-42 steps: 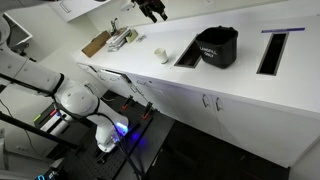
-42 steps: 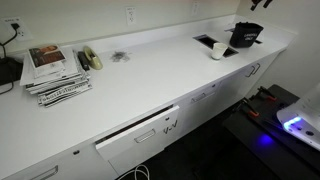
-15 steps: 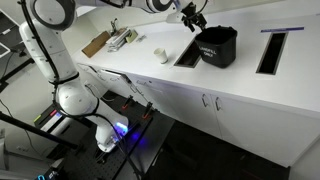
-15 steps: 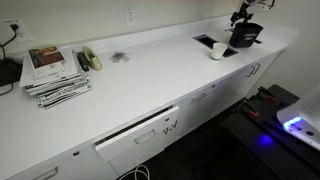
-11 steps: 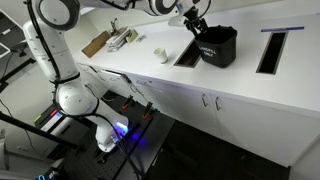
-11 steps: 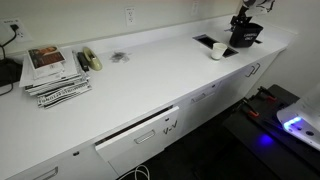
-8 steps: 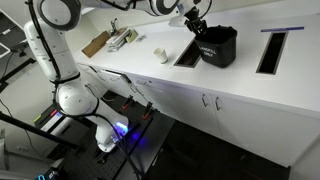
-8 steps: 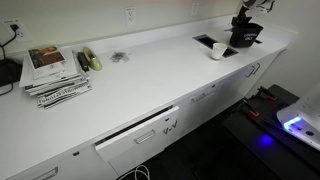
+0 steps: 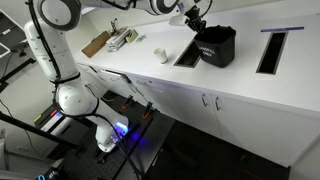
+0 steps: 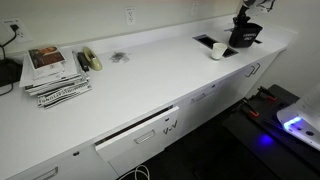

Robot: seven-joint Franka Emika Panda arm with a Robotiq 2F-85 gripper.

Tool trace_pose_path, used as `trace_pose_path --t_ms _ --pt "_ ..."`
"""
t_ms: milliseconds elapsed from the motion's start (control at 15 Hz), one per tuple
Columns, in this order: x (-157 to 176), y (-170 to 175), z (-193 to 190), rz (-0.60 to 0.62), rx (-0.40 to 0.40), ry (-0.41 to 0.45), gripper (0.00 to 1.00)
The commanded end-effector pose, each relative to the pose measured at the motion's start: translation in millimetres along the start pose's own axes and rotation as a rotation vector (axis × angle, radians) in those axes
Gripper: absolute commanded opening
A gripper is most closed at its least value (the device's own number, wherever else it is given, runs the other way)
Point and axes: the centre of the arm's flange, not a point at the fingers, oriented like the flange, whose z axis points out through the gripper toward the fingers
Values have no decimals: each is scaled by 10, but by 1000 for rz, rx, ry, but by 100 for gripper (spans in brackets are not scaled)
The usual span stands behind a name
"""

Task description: Move the black basket from the right to the left

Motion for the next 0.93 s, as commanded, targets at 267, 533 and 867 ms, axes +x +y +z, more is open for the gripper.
trace_pose_path --t_ms 267,533,867 --pt "-249 -22 -388 -29 -66 -41 2" --pt "-459 36 -821 -28 -129 -24 2" --pt "-838 -14 -1437 -69 -180 47 2"
